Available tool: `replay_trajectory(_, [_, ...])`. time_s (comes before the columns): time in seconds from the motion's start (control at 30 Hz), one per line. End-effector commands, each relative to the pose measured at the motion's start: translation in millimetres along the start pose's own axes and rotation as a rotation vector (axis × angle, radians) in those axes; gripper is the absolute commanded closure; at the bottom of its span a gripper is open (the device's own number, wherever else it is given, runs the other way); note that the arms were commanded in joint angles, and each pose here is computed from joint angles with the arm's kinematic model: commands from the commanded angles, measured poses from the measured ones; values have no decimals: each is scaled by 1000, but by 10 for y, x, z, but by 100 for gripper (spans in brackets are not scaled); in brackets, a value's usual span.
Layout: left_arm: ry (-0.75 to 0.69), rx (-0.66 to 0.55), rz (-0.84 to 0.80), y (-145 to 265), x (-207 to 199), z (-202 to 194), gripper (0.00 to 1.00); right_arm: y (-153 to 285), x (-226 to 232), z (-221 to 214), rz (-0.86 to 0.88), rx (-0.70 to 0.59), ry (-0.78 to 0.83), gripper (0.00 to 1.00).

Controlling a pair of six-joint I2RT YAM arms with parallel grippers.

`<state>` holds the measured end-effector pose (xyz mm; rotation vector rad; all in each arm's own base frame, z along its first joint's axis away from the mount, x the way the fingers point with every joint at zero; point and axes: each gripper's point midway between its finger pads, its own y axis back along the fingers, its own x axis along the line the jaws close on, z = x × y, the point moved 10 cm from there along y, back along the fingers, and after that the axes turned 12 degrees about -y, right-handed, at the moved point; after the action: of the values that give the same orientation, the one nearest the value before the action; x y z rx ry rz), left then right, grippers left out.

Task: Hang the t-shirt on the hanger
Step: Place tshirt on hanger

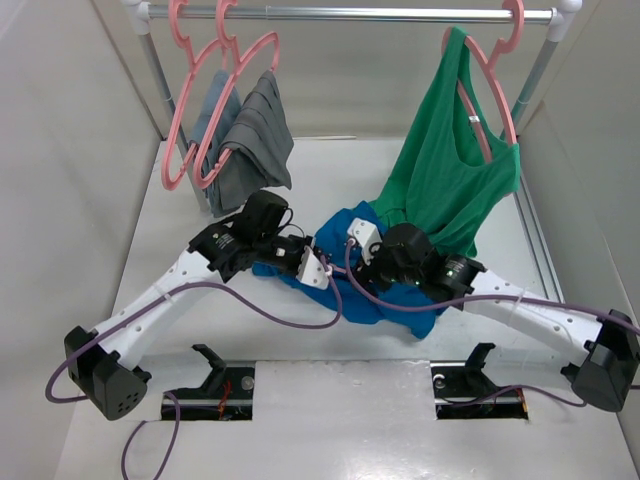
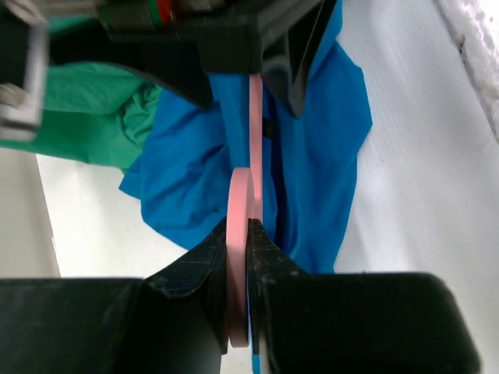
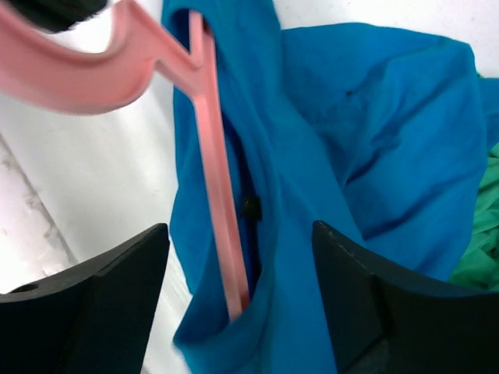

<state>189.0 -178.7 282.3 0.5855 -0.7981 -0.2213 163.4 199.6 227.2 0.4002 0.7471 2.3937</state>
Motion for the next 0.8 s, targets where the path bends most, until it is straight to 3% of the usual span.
replay_trajectory(0.0, [-43,-99,86,162,185,242,100,-89,-5,152,-6,-114,16,25])
replay_trajectory(0.07, [-34,-108,83,159,180,249,100,-125,-6,168,-6,-123,17,30])
replay_trajectory(0.17, [-32,-128,85,170,195,281,100,-124,-13,169,-15,-124,16,57])
replay_trajectory(0.2, [-32,-130,95,170,212,286,100,-124,-9,168,-14,-124,7,78])
replay_trajectory(0.23, [0,-145,99,167,215,302,100,-90,-10,213,-22,-143,8,83])
replay_trajectory(0.3, [19,-165,123,184,265,344,100,-72,-15,222,-32,-134,6,83])
replay_trajectory(0.37, [31,-210,166,202,362,414,100,-54,-15,215,-33,-118,6,59])
replay_trajectory(0.47, [63,-235,177,213,381,428,100,-51,-16,194,-34,-104,5,57])
replay_trajectory(0.53, [58,-250,183,230,408,460,100,-48,-13,177,-35,-93,-6,62])
replay_trajectory(0.6, [58,-250,183,230,408,460,100,-25,-13,188,-44,-104,-19,75])
replay_trajectory(0.67, [47,-249,185,231,413,459,100,46,-25,203,-74,-122,-35,98])
replay_trajectory(0.77, [68,-219,200,222,411,420,100,142,-16,230,-81,-152,-58,100])
